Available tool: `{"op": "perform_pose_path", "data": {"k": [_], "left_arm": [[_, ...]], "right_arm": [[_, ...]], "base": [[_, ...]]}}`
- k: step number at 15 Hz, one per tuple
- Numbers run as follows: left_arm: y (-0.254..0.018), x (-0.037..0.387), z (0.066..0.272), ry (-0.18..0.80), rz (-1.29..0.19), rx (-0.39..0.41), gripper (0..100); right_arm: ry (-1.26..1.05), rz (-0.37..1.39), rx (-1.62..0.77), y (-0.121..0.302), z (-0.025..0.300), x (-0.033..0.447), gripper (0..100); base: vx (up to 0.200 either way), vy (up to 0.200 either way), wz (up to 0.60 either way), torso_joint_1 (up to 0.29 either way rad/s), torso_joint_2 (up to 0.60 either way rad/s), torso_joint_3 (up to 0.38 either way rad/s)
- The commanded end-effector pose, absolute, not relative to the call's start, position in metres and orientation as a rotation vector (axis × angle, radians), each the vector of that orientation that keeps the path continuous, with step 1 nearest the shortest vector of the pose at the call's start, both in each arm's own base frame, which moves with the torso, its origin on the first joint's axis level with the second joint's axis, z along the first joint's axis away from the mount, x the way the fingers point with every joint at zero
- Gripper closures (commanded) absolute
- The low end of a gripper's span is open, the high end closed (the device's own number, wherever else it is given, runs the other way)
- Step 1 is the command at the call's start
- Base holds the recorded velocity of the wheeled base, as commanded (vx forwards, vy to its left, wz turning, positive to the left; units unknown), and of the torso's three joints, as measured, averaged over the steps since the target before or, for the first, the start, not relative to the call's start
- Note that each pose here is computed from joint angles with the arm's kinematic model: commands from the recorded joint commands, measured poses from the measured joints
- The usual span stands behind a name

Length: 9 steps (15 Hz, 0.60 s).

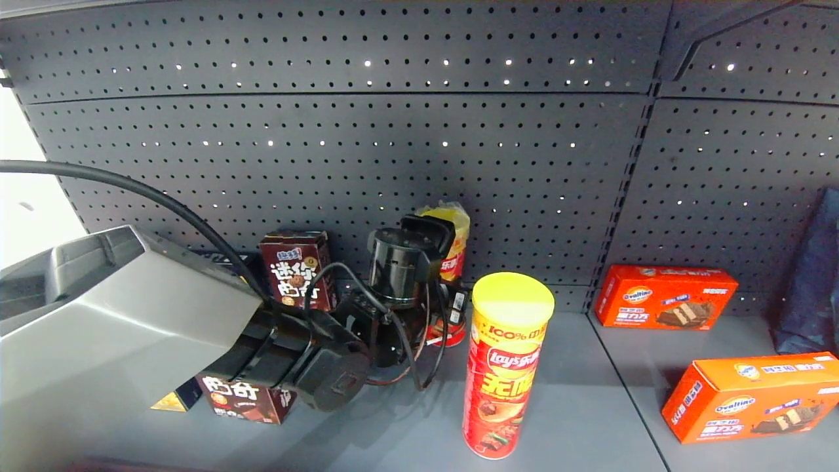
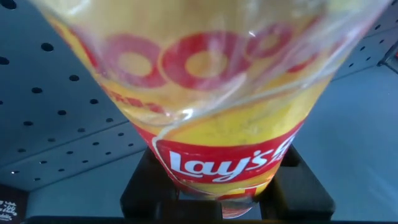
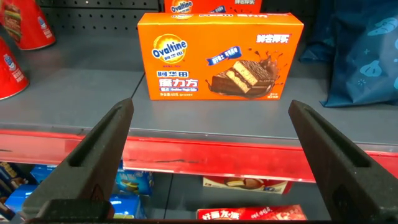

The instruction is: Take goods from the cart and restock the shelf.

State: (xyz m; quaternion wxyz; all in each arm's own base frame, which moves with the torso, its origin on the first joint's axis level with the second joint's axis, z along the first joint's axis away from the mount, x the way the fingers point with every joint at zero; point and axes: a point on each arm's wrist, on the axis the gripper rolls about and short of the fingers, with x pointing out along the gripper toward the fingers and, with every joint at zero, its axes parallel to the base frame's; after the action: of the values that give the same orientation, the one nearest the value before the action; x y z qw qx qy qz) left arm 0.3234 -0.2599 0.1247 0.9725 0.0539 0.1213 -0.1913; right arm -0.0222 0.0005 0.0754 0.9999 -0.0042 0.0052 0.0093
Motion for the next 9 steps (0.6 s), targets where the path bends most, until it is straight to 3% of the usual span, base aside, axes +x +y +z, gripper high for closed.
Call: {"op": "perform_pose_path", "data": {"k": [1,4,5,9], "left_arm": [[-0.2620,0.3208,0.1212,0.258,-0.393,0.115,100],[-0.2636,0.3188,0.1200,0.261,-0.399,0.119,100],[-0.2625,0.3175,0.1169,0.272,-0.399,0.125,0],[-0.2625,0.3147,0.1160,0.277,-0.400,0.121,0]], "right_arm": [[0.012,0.018,-0.009,0.0006,0.0754,-0.0221,0],[0.012,0.018,-0.009,0.0006,0.0754,-0.0221,0],[0.012,0.018,-0.009,0.0006,0.0754,-0.0221,0],[0.012,0.018,-0.009,0.0006,0.0754,-0.0221,0]], "base": [[0.000,0.000,0.00,0.000,0.00,0.000],[0.000,0.000,0.00,0.000,0.00,0.000],[0.000,0.000,0.00,0.000,0.00,0.000],[0.000,0.000,0.00,0.000,0.00,0.000]]}}
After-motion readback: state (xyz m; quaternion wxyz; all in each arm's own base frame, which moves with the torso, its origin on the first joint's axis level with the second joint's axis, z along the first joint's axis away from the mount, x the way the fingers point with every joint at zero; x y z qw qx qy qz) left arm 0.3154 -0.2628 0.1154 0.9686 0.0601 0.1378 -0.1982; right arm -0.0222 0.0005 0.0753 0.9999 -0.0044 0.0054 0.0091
